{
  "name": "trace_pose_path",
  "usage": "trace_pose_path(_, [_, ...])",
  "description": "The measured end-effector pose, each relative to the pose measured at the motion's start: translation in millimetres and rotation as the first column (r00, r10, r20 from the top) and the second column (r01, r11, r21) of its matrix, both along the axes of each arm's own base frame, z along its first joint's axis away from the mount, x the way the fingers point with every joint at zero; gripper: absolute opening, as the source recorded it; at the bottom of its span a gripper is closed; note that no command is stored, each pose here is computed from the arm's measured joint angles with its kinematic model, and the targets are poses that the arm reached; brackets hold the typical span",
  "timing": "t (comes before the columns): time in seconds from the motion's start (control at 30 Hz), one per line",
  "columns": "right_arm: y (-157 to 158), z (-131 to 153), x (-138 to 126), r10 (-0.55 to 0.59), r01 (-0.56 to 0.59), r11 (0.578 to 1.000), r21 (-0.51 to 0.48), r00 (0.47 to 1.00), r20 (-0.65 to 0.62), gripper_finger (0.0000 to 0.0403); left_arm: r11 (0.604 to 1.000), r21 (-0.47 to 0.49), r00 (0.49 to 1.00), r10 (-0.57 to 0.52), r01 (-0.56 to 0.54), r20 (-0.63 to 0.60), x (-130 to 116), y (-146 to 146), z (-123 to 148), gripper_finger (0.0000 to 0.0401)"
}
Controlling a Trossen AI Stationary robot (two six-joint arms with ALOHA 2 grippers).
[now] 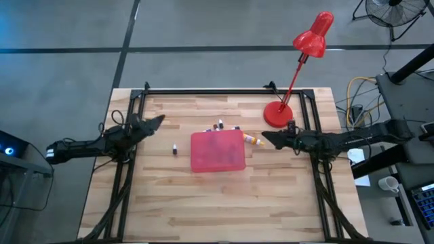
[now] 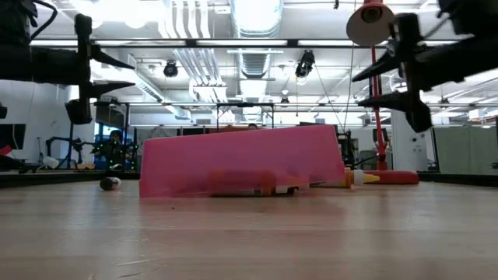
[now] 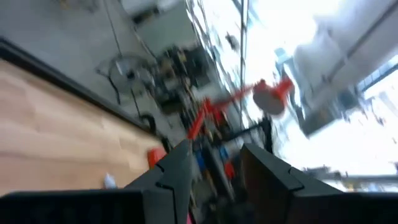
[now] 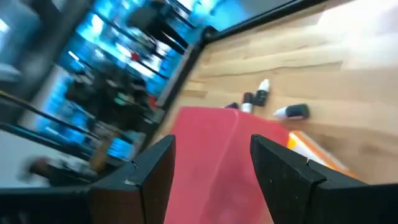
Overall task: Pick & Place food coloring
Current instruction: Prepare the red bin
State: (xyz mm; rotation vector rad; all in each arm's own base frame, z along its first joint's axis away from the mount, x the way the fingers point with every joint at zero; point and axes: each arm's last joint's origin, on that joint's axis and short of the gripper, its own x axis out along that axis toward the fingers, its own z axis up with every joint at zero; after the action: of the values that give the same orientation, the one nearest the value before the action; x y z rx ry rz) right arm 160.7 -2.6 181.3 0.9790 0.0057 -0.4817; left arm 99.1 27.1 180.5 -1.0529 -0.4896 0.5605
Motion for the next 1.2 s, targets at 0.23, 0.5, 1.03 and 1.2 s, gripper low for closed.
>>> trace_pose_path(0.23, [-11.3, 7.1, 21.7, 0.037, -0.013, 0.998, 0.066, 0.925, -0.379, 0.0201, 0.996, -0.013, 0.996, -0.083, 0.083, 0.020, 3.0, -1.7, 10.8, 0.0108])
trace_pose_path(0.5, [-29.9, 9.1, 28.1, 0.116, -0.023, 0.976, 0.218, 0.897, -0.426, 0.0201, 0.957, -0.204, 0.911, -0.264, 0.206, -0.317, 24.3, -3.8, 8.6, 0.0058])
trace_pose_path(1.03, [-31.9, -3.1, 38.8, 0.038, 0.120, 0.939, 0.323, 0.895, -0.444, 0.0201, 0.931, -0.335, 0.816, -0.305, 0.146, -0.492, 59.0, -0.8, -3.7, 0.0005])
trace_pose_path(1.2, [-30.7, -9.4, 43.5, 0.089, 0.091, 0.930, 0.355, 0.883, -0.460, 0.0201, 0.935, -0.321, 0.804, -0.305, 0.151, -0.511, 58.5, -0.7, -5.5, 0.0005])
